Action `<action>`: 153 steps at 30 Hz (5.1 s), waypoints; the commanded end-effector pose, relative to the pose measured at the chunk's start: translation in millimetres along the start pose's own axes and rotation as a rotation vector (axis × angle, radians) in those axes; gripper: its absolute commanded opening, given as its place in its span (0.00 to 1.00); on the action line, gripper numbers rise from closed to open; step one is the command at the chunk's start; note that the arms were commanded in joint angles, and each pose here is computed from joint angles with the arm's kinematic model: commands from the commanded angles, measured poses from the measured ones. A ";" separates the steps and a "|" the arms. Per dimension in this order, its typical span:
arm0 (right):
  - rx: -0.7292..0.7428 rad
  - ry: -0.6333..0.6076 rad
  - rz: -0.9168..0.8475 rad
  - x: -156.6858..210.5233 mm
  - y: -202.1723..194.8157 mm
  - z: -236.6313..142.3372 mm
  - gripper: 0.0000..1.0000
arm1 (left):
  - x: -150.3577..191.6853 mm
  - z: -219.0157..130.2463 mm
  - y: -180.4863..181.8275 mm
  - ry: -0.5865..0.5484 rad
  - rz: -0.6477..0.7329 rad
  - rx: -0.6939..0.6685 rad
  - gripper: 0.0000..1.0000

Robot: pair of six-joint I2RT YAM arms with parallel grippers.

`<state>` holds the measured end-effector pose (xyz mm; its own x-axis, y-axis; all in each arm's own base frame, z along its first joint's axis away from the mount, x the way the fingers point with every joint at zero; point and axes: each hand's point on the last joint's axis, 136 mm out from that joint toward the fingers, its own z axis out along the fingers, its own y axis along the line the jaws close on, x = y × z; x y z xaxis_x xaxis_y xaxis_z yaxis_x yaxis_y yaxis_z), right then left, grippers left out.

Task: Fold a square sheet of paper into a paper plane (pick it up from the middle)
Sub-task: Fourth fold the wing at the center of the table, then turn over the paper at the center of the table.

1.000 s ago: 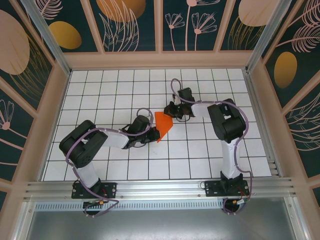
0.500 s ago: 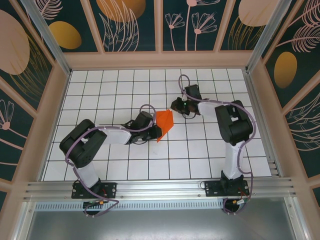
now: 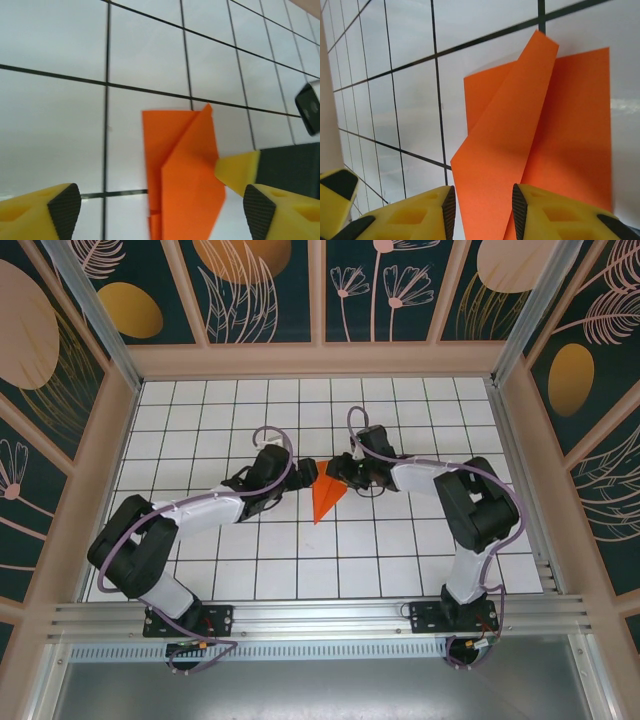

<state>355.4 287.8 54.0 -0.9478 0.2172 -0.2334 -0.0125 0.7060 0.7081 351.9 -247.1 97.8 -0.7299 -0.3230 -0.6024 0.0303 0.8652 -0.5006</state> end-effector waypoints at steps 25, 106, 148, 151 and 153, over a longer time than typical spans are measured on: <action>0.103 -0.024 0.072 -7.7 -11.6 15.4 0.35 | -0.7 -3.1 41.4 0.009 -0.129 -0.055 0.99; -0.668 -0.090 -0.122 -6.7 124.3 -103.6 0.04 | -5.2 -59.5 -65.7 0.153 -0.165 0.648 0.99; 0.160 -0.324 -0.035 -39.4 -16.4 -125.3 0.78 | -32.4 -32.8 51.8 0.034 0.077 -0.308 0.09; 0.181 -0.351 -0.028 -36.2 -26.1 -132.5 0.80 | -45.5 -41.6 58.7 -0.004 0.147 -0.476 0.09; 0.190 -0.361 -0.016 -35.5 -32.4 -134.4 0.81 | -41.7 -43.1 67.5 0.011 0.190 -0.589 0.08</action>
<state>351.9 187.9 142.5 -0.7893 0.4031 -0.4632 0.0164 0.7679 0.6404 372.3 -206.6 139.6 -0.7164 -0.2851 -0.6368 -0.1071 0.9468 -0.3034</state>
